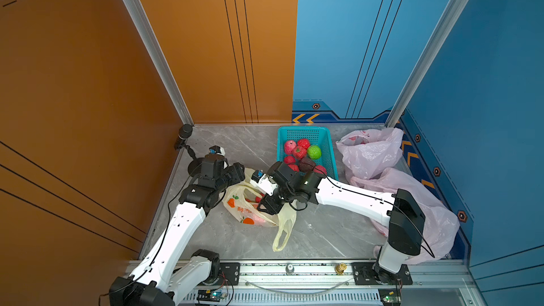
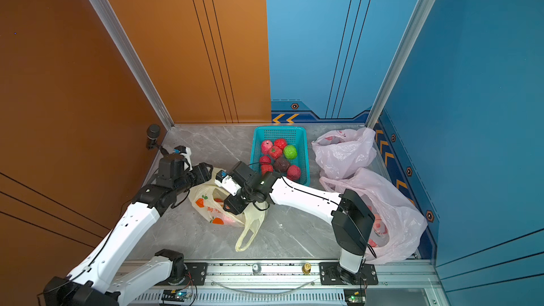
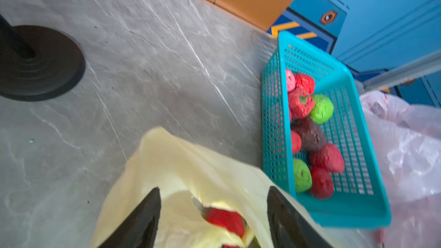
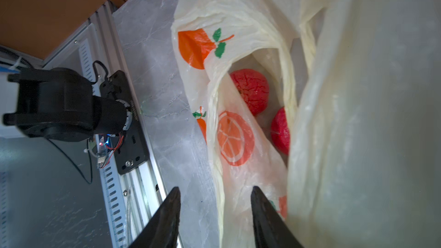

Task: Untie the knot of a plastic bag & take out the apple
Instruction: Untie the plastic bag at the center of the board.

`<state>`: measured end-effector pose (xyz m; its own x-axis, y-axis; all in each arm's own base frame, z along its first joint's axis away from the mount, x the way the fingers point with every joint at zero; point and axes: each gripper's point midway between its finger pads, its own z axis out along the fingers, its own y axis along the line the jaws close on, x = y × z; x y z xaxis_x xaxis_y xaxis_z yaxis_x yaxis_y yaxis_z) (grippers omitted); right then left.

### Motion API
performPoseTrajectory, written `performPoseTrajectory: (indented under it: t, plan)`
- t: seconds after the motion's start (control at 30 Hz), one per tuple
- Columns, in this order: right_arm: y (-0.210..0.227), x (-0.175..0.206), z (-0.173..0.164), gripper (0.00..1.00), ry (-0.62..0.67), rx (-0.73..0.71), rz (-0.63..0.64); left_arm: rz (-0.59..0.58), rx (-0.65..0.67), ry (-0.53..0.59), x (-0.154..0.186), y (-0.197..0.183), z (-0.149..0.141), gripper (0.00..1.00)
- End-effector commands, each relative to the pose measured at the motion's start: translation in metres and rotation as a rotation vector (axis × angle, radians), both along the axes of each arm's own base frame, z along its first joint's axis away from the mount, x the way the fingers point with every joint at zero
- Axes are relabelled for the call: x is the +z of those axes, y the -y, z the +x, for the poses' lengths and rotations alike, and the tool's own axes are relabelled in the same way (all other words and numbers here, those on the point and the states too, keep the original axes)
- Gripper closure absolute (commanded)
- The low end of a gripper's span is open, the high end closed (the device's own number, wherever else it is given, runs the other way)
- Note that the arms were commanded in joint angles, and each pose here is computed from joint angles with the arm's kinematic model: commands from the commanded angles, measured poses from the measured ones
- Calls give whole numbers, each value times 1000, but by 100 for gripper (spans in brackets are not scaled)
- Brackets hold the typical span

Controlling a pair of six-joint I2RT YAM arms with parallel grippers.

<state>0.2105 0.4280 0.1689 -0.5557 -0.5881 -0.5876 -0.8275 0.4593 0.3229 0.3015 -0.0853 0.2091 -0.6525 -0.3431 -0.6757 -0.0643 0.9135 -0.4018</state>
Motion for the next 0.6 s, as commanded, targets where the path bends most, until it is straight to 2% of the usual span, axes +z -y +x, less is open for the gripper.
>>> performPoseTrajectory:
  t: [0.0, 0.13, 0.2, 0.37, 0.47, 0.57]
  plan:
    - [-2, -4, 34, 56, 2, -156, -20, 77, -68, -93, -7, 9, -40, 29]
    - [0, -13, 45, 59, 16, -219, -63, 203, -48, -157, -31, 2, -65, 28]
    - [2, -17, 44, 59, 22, -228, -75, 220, -23, -173, -42, 0, -67, 27]
    - [10, -29, 34, 58, 25, -237, -114, 356, -27, -194, -60, 6, -68, 23]
    - [14, -41, 30, 58, 10, -245, -137, 393, -29, -243, -77, 10, -70, 22]
    - [21, -54, 30, 56, 1, -261, -170, 401, -27, -316, -99, 12, -73, 28]
